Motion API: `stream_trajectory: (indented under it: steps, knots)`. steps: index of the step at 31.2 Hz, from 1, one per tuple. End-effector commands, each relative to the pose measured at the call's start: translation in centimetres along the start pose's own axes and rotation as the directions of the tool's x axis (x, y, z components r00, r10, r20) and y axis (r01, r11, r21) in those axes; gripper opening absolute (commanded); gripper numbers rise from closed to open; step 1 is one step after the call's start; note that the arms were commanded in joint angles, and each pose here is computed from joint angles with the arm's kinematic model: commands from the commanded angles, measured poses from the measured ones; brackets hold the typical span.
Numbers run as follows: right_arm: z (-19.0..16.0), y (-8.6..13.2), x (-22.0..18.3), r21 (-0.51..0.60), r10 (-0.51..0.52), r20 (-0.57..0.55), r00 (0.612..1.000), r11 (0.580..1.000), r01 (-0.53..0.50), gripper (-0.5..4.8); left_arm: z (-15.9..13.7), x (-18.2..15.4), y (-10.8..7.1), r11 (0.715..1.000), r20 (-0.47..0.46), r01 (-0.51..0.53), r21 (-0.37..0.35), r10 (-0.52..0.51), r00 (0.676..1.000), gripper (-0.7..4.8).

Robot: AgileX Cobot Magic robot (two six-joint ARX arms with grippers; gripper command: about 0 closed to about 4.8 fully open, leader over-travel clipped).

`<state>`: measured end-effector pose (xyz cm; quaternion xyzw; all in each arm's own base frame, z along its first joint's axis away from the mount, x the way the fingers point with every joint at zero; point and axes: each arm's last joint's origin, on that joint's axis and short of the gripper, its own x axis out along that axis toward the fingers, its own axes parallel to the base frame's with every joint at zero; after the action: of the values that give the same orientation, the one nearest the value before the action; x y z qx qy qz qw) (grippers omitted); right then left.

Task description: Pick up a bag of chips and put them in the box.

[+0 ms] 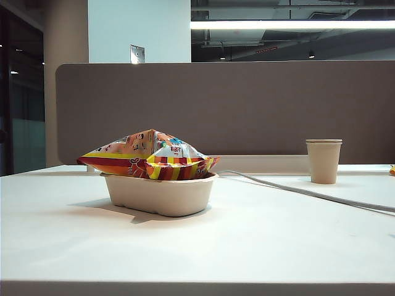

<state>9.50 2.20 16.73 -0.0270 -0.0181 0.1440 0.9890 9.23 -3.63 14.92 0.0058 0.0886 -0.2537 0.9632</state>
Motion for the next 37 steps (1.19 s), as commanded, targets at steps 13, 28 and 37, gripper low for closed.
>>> stream_trajectory:
  steps: [13, 28, 37]
  knots:
    - [0.1, 0.0, 0.0, 0.003, -0.001, 0.012, 1.000, 1.000, 0.001, 1.47, 0.3, -0.4, 0.9, 0.993, 0.036, -0.115, 0.018, 0.114, 0.993, 1.47]
    - [0.1, 0.0, 0.0, 0.003, 0.002, 0.012, 1.000, 1.000, -0.002, 1.47, 0.7, -0.8, 1.7, 0.974, 0.082, -0.226, 0.025, 0.223, 0.971, 1.47]
    - [0.1, 0.0, 0.0, 0.003, 0.002, 0.012, 1.000, 1.000, -0.002, 1.47, 1.0, -0.9, 2.0, 0.965, 0.112, -0.261, 0.023, 0.257, 0.960, 1.47]
